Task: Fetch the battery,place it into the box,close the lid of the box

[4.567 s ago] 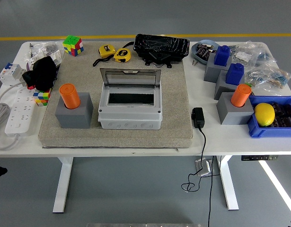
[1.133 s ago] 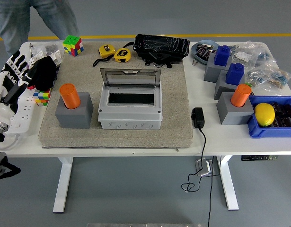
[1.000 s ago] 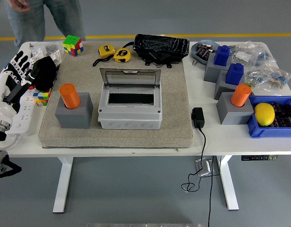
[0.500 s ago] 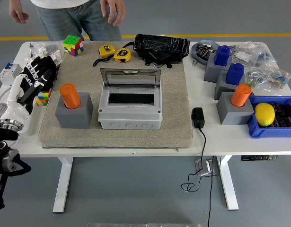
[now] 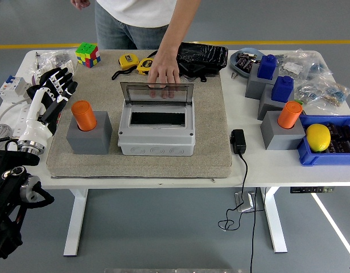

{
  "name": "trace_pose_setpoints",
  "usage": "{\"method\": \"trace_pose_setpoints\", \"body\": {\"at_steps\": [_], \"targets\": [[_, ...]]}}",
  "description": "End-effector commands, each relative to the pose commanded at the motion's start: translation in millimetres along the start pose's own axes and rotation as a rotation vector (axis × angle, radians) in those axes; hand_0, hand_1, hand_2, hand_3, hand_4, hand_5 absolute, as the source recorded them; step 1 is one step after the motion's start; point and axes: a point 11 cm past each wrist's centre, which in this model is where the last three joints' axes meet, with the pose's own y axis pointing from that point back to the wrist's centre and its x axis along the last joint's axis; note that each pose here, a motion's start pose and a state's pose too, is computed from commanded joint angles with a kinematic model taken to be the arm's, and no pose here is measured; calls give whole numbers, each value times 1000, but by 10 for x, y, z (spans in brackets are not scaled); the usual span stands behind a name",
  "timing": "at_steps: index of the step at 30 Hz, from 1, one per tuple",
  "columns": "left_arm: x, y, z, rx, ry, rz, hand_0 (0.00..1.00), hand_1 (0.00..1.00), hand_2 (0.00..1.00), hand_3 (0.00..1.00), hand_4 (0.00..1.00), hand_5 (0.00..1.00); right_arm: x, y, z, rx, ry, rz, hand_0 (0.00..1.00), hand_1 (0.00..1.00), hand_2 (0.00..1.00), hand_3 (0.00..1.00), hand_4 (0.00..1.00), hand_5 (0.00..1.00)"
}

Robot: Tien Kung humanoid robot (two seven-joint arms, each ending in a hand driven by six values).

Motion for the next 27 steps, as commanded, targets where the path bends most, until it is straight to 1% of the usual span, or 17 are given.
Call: {"method": "trace_pose_setpoints", "body": {"at_steps": [7, 8, 13, 14, 19, 20, 25, 27], "targets": [[-111, -10, -28, -2, 16, -10, 837, 915, 924, 924, 998, 535, -3, 2, 18, -3, 6, 0, 861, 794, 747, 779, 998, 998], [-122, -10, -30, -1, 14, -13, 823, 913, 923, 942, 998, 452, -2, 2, 15, -3, 6, 1, 862, 794, 747, 778, 998, 998], [-139, -7, -36, 2, -18, -13, 823, 913, 923, 942, 998, 452, 12, -1, 6, -3, 6, 4, 862, 794, 747, 778, 998, 998], [-141, -6, -37, 3, -24, -11, 778, 892, 897, 934, 998, 158, 14, -2, 6, -2, 5, 4, 860, 794, 747, 779, 998, 998], [-135, 8, -79, 15, -48, 3, 778, 892, 897, 934, 998, 158, 13, -1, 19, -5, 6, 3, 860, 794, 747, 779, 998, 998], [-131, 11, -90, 18, -49, 6, 767, 882, 879, 931, 998, 77, 11, 0, 21, -5, 6, 3, 861, 794, 747, 779, 998, 998], [-116, 19, -149, 35, -65, 14, 767, 882, 879, 931, 998, 77, -1, 2, 22, -5, 5, 0, 861, 794, 747, 779, 998, 998], [-123, 18, -167, 39, -69, 17, 771, 889, 871, 925, 998, 60, 0, 2, 24, -5, 5, 0, 860, 793, 746, 779, 998, 998]]}}
